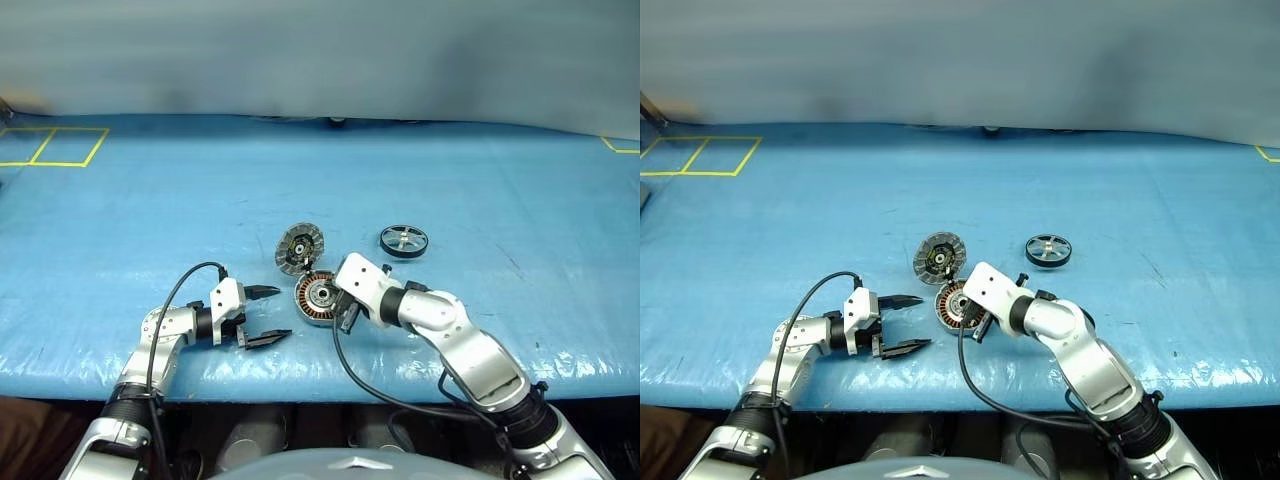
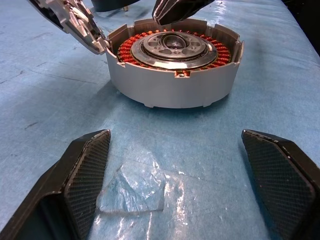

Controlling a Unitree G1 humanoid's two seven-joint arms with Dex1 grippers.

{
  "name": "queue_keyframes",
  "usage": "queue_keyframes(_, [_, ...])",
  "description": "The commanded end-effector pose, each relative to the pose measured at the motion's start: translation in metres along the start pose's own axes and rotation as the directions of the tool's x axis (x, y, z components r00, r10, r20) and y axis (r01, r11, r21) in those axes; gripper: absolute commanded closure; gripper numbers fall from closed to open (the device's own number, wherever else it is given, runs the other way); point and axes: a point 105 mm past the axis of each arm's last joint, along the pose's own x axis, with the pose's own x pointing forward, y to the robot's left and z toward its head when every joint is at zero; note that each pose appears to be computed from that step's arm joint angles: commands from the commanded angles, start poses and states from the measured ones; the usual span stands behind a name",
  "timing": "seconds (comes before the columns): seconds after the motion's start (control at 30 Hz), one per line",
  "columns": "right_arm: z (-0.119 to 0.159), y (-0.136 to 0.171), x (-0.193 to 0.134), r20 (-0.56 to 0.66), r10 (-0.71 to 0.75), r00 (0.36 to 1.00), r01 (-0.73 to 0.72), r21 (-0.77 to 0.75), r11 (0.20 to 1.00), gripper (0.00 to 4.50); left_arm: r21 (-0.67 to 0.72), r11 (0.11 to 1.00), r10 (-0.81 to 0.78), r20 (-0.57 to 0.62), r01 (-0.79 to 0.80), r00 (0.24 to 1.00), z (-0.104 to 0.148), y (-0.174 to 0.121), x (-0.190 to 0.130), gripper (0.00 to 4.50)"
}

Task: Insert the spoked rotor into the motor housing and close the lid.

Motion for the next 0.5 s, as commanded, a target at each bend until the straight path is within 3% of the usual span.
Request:
queue_keyframes(0.03, [0.007,0.009,0.002,0.034,0.027,0.999,-0.028,0.019,0.999,4.48,-0.022,1.0,-0.012,-0.01,0.012,1.0,-0.005,-0.004,0.003,0.02])
queue_keyframes(0.3, [-0.009,0.01,0.006,-0.009,0.024,1.0,-0.023,0.052,0.998,4.48,-0.022,1.0,-0.012,-0.011,0.011,1.0,-0.005,-0.005,0.003,0.02])
queue_keyframes(0.5, [0.011,0.002,-0.003,0.05,-0.008,0.999,0.007,0.011,1.0,4.48,-0.024,1.0,-0.016,-0.012,0.016,1.0,-0.006,-0.005,0.003,0.02])
